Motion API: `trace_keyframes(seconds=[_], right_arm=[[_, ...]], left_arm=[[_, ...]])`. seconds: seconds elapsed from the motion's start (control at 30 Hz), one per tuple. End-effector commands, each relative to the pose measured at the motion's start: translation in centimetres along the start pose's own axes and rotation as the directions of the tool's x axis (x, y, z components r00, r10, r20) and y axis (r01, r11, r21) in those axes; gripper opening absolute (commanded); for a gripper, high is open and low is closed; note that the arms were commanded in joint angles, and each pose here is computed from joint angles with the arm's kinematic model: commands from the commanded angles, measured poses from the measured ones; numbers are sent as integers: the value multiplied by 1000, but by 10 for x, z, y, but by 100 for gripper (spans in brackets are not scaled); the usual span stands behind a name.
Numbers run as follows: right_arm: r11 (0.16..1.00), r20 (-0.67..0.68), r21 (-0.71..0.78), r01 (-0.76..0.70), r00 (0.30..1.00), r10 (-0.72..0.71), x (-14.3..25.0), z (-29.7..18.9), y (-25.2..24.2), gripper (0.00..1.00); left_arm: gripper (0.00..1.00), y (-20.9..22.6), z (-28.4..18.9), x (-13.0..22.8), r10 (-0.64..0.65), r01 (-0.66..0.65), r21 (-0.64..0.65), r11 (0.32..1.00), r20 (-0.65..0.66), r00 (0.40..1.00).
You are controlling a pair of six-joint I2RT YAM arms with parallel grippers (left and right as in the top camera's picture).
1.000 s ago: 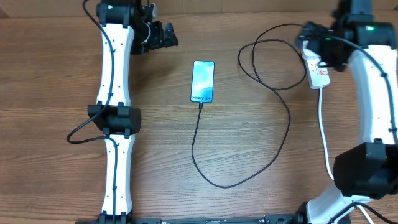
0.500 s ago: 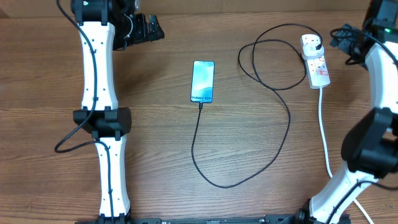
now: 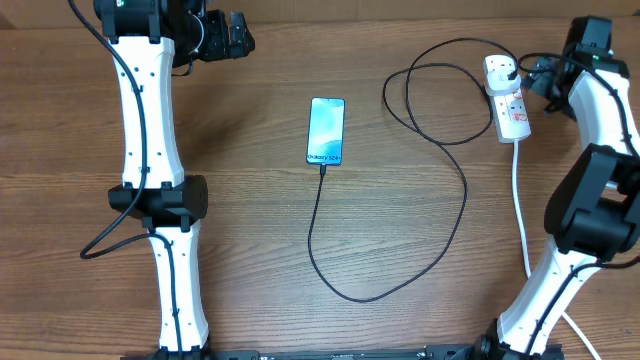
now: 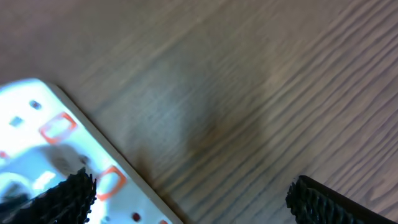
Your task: Plug charger to phone and switch on socket
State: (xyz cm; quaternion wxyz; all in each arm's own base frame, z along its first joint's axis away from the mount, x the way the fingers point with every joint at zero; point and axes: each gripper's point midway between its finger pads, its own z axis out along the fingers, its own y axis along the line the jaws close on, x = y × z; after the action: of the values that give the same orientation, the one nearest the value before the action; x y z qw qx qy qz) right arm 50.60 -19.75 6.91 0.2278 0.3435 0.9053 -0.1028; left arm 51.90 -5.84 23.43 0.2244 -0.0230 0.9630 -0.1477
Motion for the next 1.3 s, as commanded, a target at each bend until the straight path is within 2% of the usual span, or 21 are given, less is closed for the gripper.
trace_keyframes(seconds=[0.0,0.2,0.4,1.27], right_arm=[[1000,-26,5,7,1000,-7,5,6,-1,100],[1000,-12,-12,-4,1000,4,3,11,0,100],[996,-68,-94,-2,998,-4,17,22,16,100],[996,-81,-83,-23,997,16,22,31,15,100]], left_arm=[[100,0,-1,-1,24,-23,-12,1000,6,1000],[100,0,-1,-1,23,-23,-12,1000,6,1000],[100,1,-1,2,20,-21,-13,1000,-4,1000],[100,1,-1,2,20,-21,-13,1000,-4,1000]])
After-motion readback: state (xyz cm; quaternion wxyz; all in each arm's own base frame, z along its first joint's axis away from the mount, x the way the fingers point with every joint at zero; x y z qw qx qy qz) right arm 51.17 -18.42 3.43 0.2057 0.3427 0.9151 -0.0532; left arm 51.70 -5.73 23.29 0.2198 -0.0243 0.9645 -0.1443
